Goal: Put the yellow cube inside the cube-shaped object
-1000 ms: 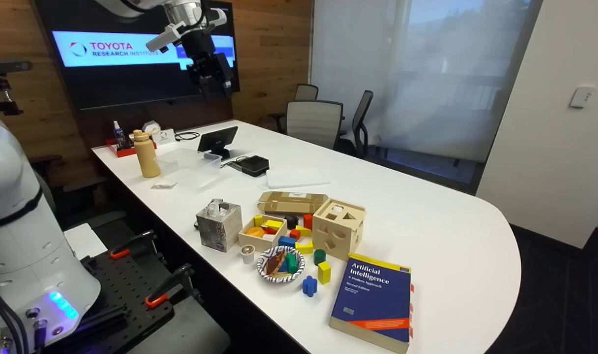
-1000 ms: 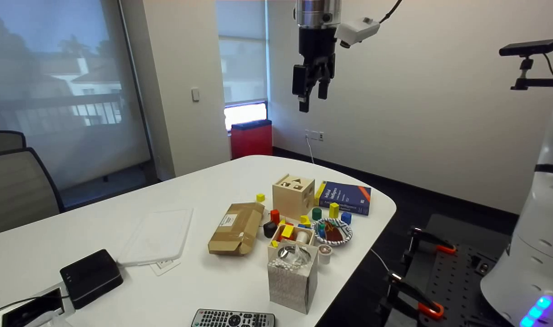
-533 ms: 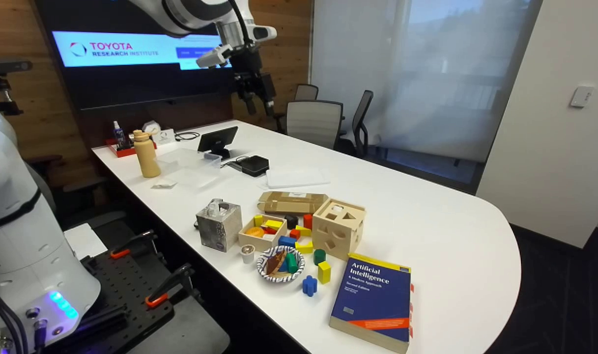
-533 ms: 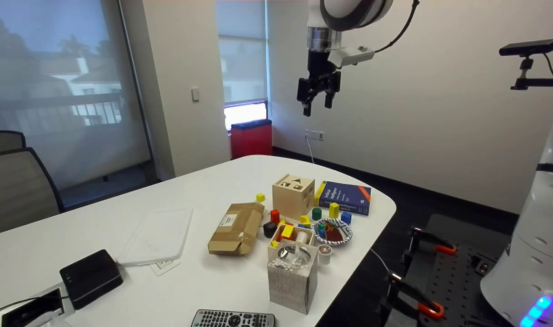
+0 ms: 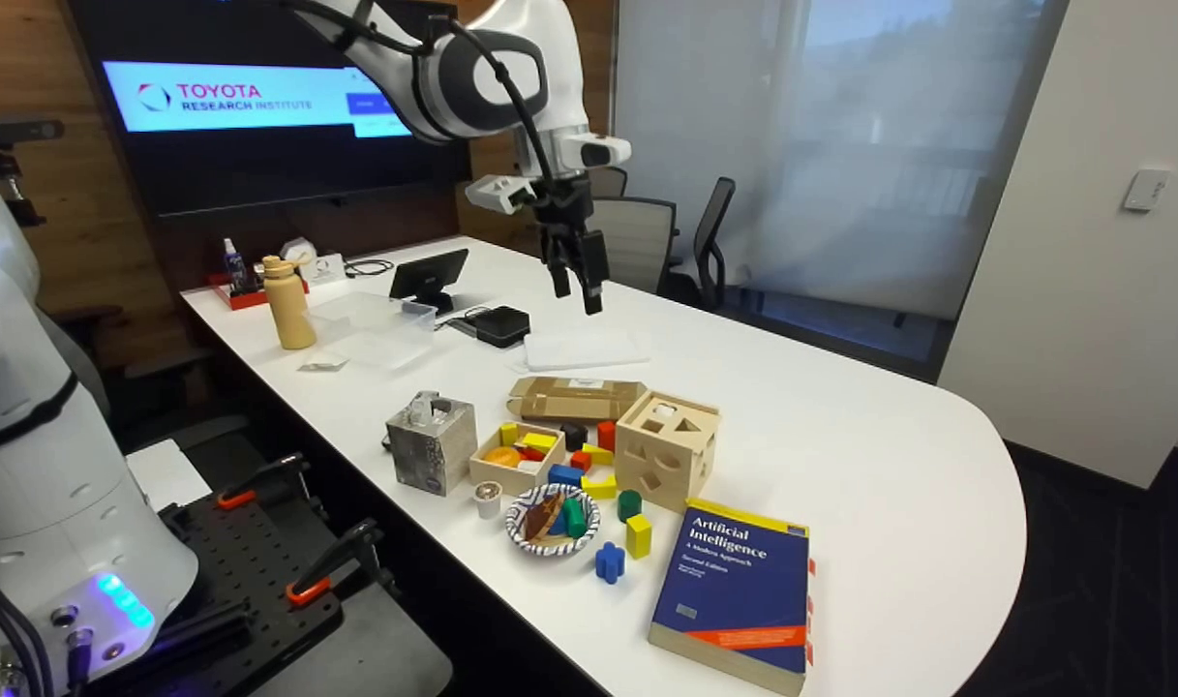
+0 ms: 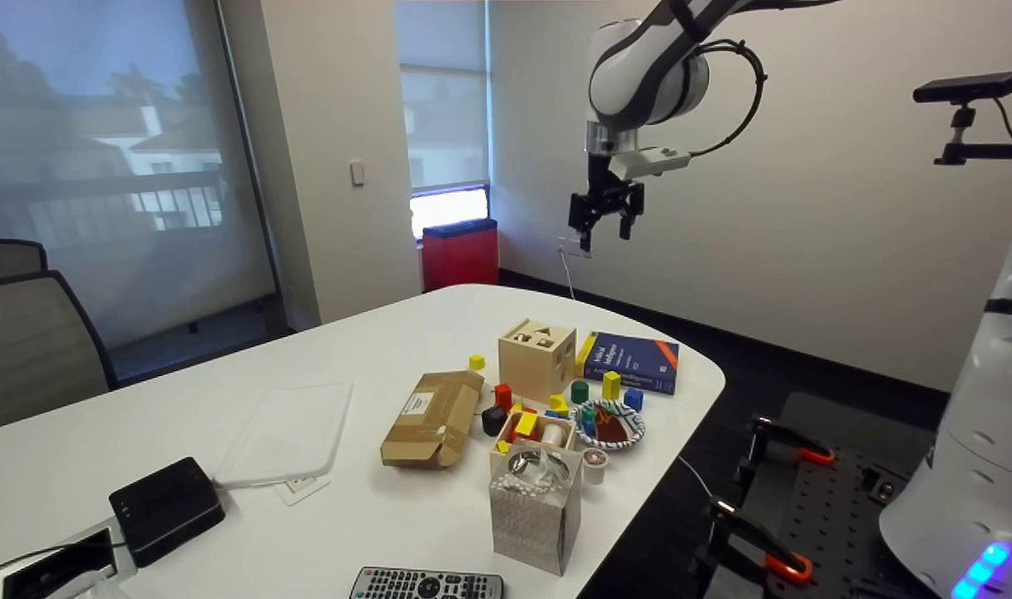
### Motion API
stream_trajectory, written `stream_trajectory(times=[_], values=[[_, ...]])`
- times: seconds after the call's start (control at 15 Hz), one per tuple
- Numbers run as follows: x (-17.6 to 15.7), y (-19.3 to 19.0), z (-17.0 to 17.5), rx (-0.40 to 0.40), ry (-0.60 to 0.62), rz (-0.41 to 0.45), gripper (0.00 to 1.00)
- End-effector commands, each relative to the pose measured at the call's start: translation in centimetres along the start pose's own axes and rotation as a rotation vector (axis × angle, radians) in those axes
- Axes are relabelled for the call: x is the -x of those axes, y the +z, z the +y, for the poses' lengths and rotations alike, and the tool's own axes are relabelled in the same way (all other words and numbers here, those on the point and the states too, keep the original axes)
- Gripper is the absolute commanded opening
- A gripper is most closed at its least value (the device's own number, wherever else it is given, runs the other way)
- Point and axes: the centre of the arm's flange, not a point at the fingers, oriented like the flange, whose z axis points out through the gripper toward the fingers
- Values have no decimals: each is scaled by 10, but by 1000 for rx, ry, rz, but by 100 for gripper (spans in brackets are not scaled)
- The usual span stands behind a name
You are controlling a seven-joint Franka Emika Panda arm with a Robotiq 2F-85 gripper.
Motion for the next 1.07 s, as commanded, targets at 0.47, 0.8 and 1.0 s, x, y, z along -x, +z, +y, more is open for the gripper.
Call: stream_trajectory(times=[0.47, 0.8, 1.0], values=[[-16, 73, 43, -76, 49, -99, 100], [-22, 76, 42, -76, 47, -101, 100], [-36, 100, 41, -63, 45, -121, 100]])
